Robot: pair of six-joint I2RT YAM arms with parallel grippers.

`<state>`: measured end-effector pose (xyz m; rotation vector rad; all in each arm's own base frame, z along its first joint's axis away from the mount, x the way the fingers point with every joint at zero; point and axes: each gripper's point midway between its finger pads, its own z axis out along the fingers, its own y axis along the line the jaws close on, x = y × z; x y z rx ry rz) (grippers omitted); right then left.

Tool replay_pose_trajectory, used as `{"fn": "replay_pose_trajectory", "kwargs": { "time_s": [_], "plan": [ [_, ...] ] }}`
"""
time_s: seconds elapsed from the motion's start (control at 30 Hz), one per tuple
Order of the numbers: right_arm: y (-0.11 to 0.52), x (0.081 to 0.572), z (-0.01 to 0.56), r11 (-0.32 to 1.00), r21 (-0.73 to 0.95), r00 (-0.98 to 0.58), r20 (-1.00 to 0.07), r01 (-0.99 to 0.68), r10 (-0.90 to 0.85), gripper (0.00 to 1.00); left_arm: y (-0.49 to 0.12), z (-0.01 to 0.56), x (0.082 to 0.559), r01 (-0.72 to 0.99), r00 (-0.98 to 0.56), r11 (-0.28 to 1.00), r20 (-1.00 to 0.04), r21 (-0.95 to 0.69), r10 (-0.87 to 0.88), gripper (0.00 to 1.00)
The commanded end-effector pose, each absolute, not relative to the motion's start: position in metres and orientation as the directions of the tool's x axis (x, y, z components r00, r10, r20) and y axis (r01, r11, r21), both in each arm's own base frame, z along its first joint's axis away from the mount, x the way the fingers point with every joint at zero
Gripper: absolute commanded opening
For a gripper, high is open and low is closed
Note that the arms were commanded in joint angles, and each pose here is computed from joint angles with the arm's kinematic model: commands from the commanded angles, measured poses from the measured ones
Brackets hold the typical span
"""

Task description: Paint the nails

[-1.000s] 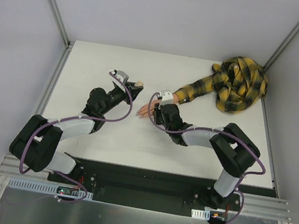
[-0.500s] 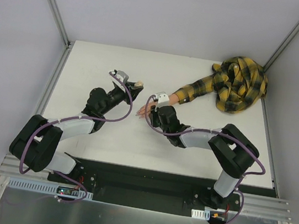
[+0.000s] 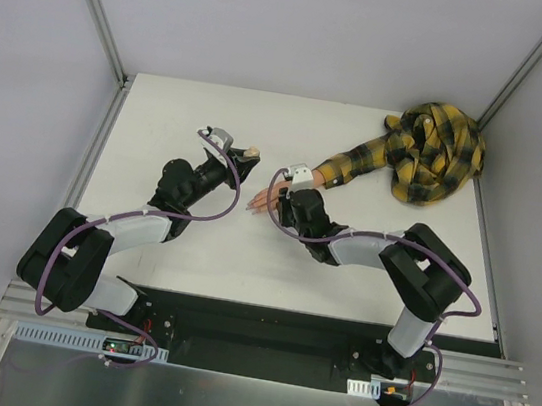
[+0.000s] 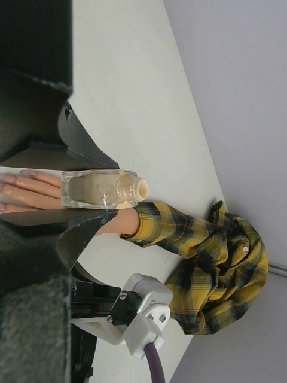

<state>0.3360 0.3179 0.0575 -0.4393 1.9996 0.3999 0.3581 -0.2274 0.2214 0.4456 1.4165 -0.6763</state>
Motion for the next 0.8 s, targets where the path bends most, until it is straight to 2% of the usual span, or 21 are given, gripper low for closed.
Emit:
{"fn": "replay_pose_trajectory", "kwargs": {
  "time_s": [0.0, 0.3, 0.77],
  "plan": [
    [0.32, 0.341, 0.078, 0.881, 0.118, -0.396, -0.915, -0.458, -0.083, 0.01, -0.228, 0.25, 0.355, 0.685, 0.104, 0.725, -0.976, -0.07, -0.192, 0.0],
    [0.343, 0.329, 0.075, 0.845, 0.141, -0.406, -0.909, -0.516, -0.096, 0.0, -0.228, 0.25, 0.355, 0.686, 0.103, 0.724, -0.976, -0.071, -0.193, 0.0],
    [0.313, 0.339, 0.075, 0.887, 0.126, -0.405, -0.911, -0.445, -0.073, 0.0, -0.227, 0.249, 0.355, 0.68, 0.104, 0.73, -0.977, -0.067, -0.186, 0.0]
  ]
}}
